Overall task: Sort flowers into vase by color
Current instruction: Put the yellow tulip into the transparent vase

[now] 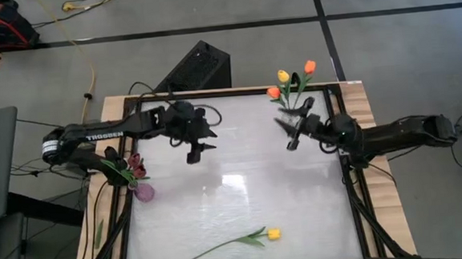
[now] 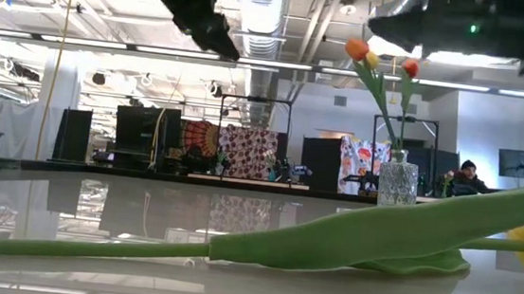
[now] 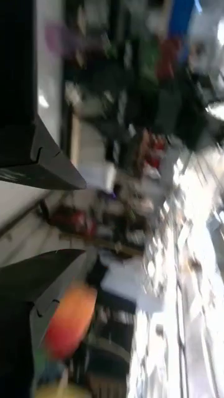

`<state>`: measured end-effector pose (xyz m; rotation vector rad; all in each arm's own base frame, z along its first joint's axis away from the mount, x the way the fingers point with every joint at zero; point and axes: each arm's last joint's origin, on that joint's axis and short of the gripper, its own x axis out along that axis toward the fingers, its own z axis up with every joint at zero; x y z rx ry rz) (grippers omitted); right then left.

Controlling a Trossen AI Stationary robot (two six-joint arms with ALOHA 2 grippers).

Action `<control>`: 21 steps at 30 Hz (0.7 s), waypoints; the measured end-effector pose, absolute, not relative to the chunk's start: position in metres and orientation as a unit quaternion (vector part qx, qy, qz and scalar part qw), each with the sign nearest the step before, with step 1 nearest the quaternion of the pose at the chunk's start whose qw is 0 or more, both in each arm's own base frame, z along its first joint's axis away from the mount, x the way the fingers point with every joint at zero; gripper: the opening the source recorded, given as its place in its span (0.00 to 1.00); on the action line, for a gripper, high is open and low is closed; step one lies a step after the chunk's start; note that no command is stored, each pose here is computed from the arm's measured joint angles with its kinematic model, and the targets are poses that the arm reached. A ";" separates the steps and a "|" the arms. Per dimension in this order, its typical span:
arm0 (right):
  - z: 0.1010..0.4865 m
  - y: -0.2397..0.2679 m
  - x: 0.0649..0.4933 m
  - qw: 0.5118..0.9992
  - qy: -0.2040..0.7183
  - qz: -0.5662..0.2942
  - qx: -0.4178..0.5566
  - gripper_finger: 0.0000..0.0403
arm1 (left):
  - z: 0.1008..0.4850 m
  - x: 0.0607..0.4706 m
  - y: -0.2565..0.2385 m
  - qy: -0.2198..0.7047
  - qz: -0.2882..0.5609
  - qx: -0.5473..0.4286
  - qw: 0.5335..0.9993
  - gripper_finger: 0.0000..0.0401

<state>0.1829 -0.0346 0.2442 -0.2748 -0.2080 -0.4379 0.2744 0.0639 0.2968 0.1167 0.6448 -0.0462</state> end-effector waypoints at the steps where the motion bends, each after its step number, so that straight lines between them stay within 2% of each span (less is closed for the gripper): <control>1: 0.248 -0.029 0.187 0.967 -0.089 -0.198 -0.137 0.48 | 0.299 0.276 0.058 0.318 -0.020 0.067 0.946 0.43; 6: 0.260 0.000 0.203 0.984 -0.028 -0.114 -0.135 0.47 | 0.322 0.279 0.035 0.315 0.001 0.114 0.942 0.43; 10: 0.258 0.022 0.209 0.993 -0.007 -0.060 -0.106 0.47 | 0.355 0.273 0.015 0.302 -0.002 0.095 0.949 0.43; 14: 0.245 0.041 0.216 0.995 0.021 -0.012 -0.097 0.47 | 0.379 0.266 -0.017 0.273 -0.043 0.075 0.958 0.43; 21: 0.218 0.071 0.228 0.993 0.069 0.045 -0.085 0.47 | 0.388 0.249 -0.078 0.257 -0.093 0.053 0.961 0.43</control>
